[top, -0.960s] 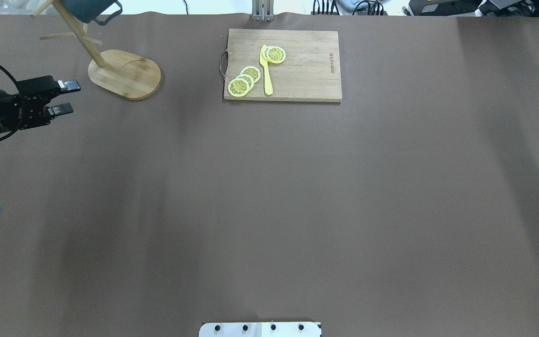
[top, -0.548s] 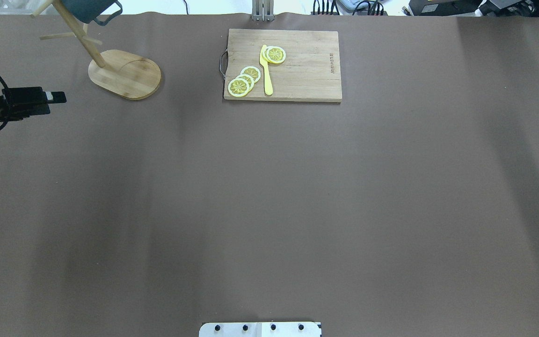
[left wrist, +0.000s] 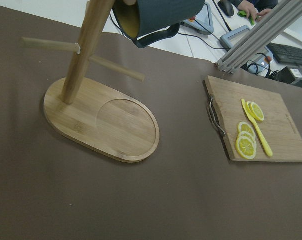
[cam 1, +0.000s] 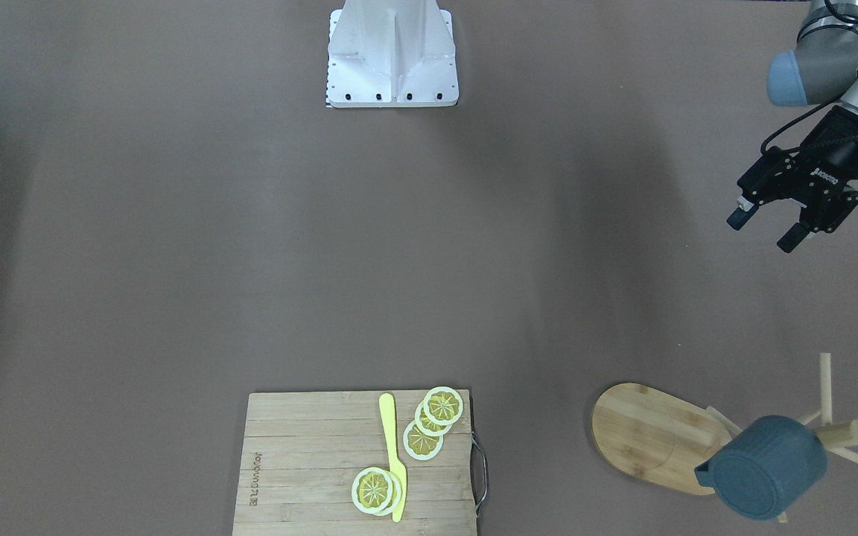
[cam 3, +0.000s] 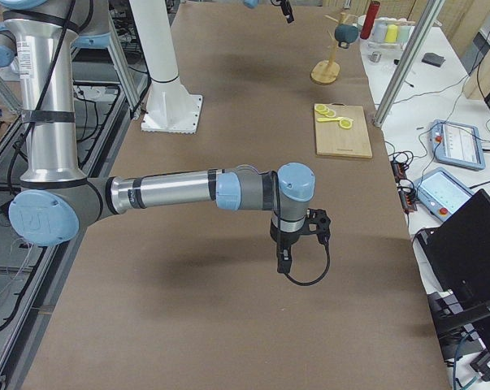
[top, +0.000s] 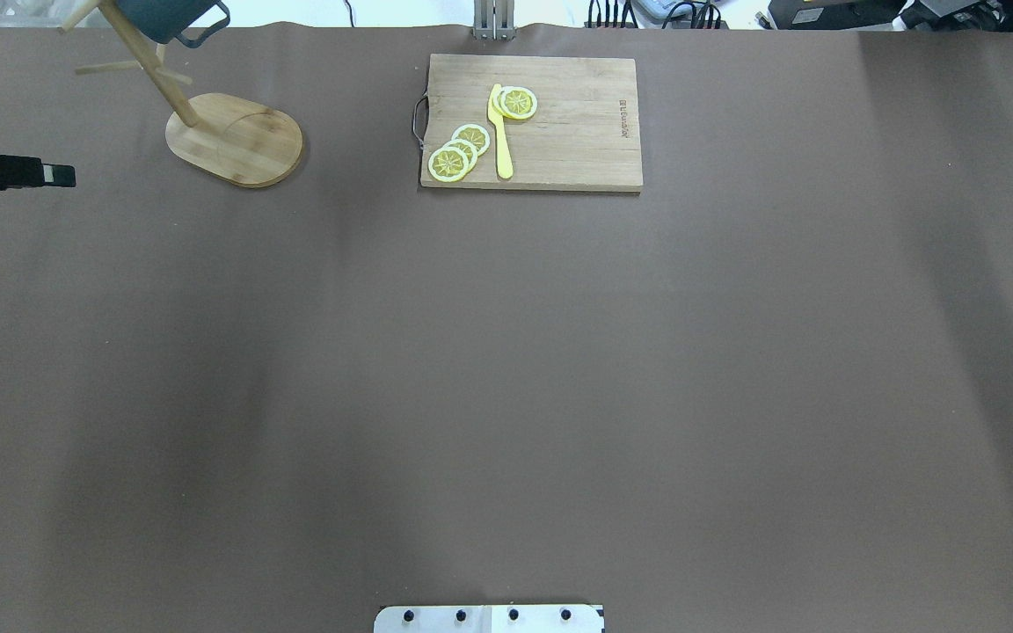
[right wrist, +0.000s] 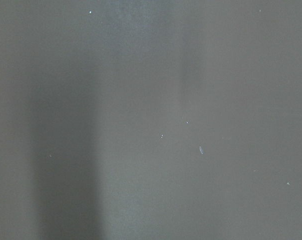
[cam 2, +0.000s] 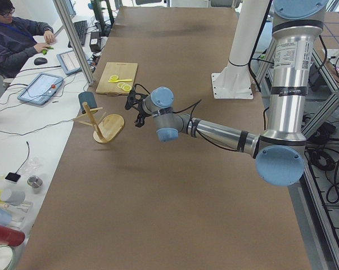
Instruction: Hang cup on storage rack
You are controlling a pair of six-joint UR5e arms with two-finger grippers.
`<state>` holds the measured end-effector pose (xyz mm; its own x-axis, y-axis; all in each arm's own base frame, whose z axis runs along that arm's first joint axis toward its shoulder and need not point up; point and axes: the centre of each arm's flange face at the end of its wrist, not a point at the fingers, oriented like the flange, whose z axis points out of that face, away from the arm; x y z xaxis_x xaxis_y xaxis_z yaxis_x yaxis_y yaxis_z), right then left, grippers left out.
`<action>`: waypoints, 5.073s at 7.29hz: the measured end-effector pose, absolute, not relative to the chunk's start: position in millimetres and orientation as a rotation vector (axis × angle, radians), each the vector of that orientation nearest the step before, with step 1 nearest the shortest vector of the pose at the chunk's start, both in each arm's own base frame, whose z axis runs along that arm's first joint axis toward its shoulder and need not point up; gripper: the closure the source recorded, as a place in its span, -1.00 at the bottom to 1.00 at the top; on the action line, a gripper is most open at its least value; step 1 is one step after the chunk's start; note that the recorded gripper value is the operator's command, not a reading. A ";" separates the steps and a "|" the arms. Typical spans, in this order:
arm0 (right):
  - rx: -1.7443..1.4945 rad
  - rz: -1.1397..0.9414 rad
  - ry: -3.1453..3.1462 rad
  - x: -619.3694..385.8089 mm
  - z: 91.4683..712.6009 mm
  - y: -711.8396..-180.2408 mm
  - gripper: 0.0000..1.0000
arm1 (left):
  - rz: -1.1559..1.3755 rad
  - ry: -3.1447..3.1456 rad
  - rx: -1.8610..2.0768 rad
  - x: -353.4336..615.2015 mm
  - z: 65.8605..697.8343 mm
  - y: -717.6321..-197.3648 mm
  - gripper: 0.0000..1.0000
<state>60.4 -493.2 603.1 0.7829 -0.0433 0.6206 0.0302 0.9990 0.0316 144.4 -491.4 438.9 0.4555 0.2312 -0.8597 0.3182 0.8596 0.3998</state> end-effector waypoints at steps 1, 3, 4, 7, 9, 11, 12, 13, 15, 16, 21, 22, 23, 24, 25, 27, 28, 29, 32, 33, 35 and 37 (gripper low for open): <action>0.018 -0.038 -0.670 60.6 604.3 -492.0 -1.00 | 0.006 1.017 0.559 133.4 438.1 -496.1 -0.98; 0.017 -0.038 -0.670 60.8 604.9 -487.2 -1.00 | 0.132 0.850 0.503 114.3 454.4 -504.8 -0.98; 0.017 -0.038 -0.670 60.9 605.0 -485.1 -1.00 | 0.191 0.782 0.448 107.1 468.0 -508.2 -0.98; 0.013 -0.036 -0.669 61.1 607.1 -482.2 -1.00 | 0.286 0.672 0.255 71.0 514.6 -505.0 -0.98; 0.005 -0.035 -0.668 61.2 610.9 -478.7 -1.00 | 0.222 0.768 0.152 31.0 554.9 -488.7 -0.98; 0.001 -0.034 -0.667 61.3 613.0 -477.1 -1.00 | 0.203 0.816 0.137 -9.6 593.2 -467.9 -0.98; 0.000 -0.034 -0.667 61.3 613.8 -476.6 -1.00 | 0.224 0.810 0.153 -27.4 604.8 -462.7 -0.98; -0.001 -0.034 -0.667 61.3 614.6 -476.0 -1.00 | 0.232 0.785 0.157 -41.5 612.6 -459.8 -0.98; -0.010 -0.034 -0.666 61.5 619.7 -471.3 -1.00 | 0.187 0.742 0.079 -58.1 632.5 -451.9 -0.98; -0.016 -0.031 -0.666 61.6 623.0 -469.0 -1.00 | 0.164 0.736 0.059 -65.3 636.2 -448.4 -0.98; -0.039 -0.020 -0.665 61.8 633.4 -459.7 -1.00 | 0.158 0.743 0.085 -71.6 621.0 -448.3 -0.98; -0.042 -0.018 -0.665 61.8 634.7 -457.4 -1.00 | 0.163 0.743 0.091 -71.2 618.9 -448.7 -0.98; -0.042 -0.018 -0.666 61.9 634.6 -455.8 -1.00 | 0.168 0.743 0.096 -70.9 617.0 -448.9 -0.98; -0.036 -0.021 -0.666 61.8 633.9 -454.7 -1.00 | 0.172 0.743 0.099 -70.5 616.1 -449.1 -0.98; -0.022 -0.026 -0.667 61.8 635.2 -452.5 -1.00 | 0.173 0.743 0.100 -70.4 616.1 -449.1 -0.98; 0.030 -0.043 -0.667 62.0 645.1 -441.1 -1.00 | 0.174 0.741 0.101 -70.5 616.3 -448.8 -0.98; 0.064 -0.055 -0.667 62.1 651.3 -433.5 -1.00 | 0.173 0.741 0.101 -70.7 616.4 -448.7 -0.98; 0.093 -0.065 -0.667 62.2 655.1 -428.1 -1.00 | 0.173 0.740 0.101 -70.7 616.5 -448.6 -0.98; 0.101 -0.072 -0.661 62.6 667.2 -423.7 -1.00 | 0.172 0.740 0.098 -70.8 618.3 -448.5 -0.98; 0.096 -0.072 -0.659 62.7 671.6 -423.1 -1.00 | 0.171 0.740 0.095 -70.8 619.5 -447.8 -0.98; 0.093 -0.074 -0.658 62.9 674.2 -423.1 -1.00 | 0.168 0.742 0.087 -70.3 623.2 -442.6 -0.98; 0.093 -0.071 -0.664 62.5 673.1 -424.0 -1.00 | 0.168 0.743 0.086 -70.0 624.2 -440.8 -0.98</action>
